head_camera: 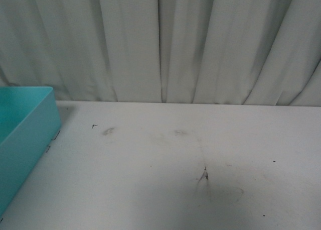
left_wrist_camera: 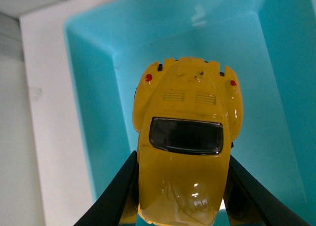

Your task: Wind up and store yellow beetle toy

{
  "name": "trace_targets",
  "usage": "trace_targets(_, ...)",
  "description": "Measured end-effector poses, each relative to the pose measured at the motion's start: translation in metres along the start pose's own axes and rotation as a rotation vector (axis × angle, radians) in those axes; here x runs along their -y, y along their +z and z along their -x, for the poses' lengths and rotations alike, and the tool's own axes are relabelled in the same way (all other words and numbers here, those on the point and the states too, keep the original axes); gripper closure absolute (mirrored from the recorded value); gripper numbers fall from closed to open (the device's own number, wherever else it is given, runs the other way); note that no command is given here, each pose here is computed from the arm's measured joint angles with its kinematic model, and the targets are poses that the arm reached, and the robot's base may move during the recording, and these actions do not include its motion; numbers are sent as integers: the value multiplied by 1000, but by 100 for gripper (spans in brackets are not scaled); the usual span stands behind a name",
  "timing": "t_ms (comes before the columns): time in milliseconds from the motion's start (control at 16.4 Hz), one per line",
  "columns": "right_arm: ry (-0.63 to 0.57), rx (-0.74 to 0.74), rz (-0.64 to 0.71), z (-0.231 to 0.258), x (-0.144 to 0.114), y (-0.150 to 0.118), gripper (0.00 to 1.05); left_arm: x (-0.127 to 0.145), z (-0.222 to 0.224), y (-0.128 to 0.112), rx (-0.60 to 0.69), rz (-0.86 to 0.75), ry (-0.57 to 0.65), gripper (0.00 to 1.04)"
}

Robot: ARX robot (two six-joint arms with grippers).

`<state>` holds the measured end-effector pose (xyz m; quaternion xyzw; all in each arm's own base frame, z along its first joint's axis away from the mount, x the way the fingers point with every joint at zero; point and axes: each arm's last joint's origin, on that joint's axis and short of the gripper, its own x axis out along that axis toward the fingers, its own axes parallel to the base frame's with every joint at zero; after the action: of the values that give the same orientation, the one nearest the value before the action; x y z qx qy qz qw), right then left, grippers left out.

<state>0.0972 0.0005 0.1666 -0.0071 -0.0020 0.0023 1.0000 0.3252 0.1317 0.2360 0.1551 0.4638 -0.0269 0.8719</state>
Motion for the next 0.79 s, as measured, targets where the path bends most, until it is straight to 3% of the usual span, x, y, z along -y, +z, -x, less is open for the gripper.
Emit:
trace_targets(244, 0, 0, 0, 0, 0, 0, 6, 10, -31, -15, -51, 69, 8, 64)
trace_targets(792, 0, 0, 0, 0, 0, 0, 6, 27, -80, -12, -75, 102, 10, 64)
